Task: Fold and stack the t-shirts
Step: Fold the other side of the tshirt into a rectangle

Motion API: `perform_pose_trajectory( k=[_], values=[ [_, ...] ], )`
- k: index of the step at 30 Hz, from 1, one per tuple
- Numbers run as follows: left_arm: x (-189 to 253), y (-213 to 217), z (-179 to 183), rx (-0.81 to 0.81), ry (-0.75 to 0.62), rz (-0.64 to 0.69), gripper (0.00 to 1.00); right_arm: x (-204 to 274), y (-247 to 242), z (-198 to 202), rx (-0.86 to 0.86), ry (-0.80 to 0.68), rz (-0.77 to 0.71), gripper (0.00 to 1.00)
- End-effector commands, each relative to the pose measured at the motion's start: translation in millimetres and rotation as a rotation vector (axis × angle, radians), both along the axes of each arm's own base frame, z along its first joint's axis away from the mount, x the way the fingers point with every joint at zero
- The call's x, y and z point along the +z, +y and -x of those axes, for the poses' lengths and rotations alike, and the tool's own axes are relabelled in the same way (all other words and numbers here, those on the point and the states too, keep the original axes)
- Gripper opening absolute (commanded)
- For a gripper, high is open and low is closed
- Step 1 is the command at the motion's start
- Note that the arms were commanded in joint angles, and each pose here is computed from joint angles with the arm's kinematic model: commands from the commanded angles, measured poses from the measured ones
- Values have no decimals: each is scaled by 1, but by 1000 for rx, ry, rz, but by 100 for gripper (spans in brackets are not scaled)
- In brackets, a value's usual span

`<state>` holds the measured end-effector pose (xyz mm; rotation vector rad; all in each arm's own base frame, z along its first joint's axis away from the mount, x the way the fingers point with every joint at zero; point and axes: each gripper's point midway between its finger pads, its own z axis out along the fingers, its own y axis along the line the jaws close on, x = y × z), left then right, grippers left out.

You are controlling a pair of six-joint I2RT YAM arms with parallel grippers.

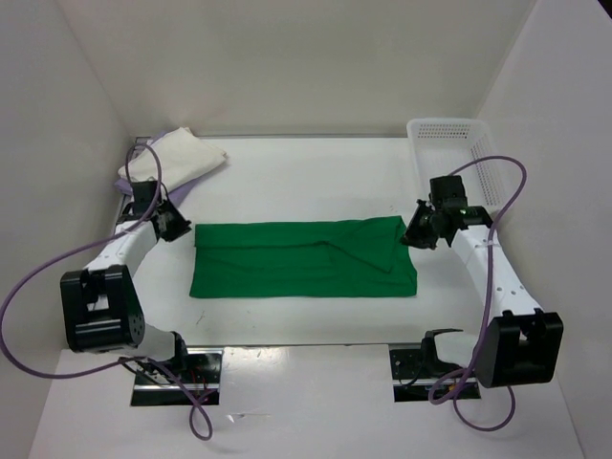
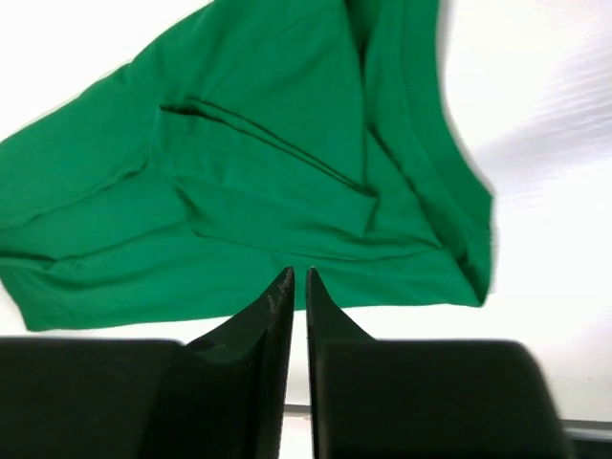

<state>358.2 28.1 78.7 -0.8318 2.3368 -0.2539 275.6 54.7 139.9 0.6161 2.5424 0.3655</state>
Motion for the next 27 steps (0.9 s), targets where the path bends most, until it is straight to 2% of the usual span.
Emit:
perform_pose_trajectory(
  k=[1,3,6,9,12,13,16,21,27],
  values=[
    [27,5,4,38,-74,-15,14,-2,15,-12,55,-18,-46,12],
    [35,8,7,61,-89,-24,13,2,35,-27,120,-66,-50,0],
    [28,-5,8,25,-96,34,13,4,63,-53,182,-124,-62,0],
    [19,-17,0,-6,-91,56,13,-15,87,-69,238,-110,-64,0],
    [19,-38,-11,-68,-98,64,12,-32,109,-90,274,-111,-41,25],
    [19,-43,-13,-85,-97,73,12,-42,111,-95,273,-85,-36,36],
    [11,-53,-14,-98,-86,109,12,-51,121,-105,287,-95,-28,49],
    [1,-65,-6,-127,-63,115,13,-66,138,-118,333,-71,-14,51],
    [-12,-66,7,-125,-30,118,13,-70,132,-128,289,-73,49,49]
  ],
)
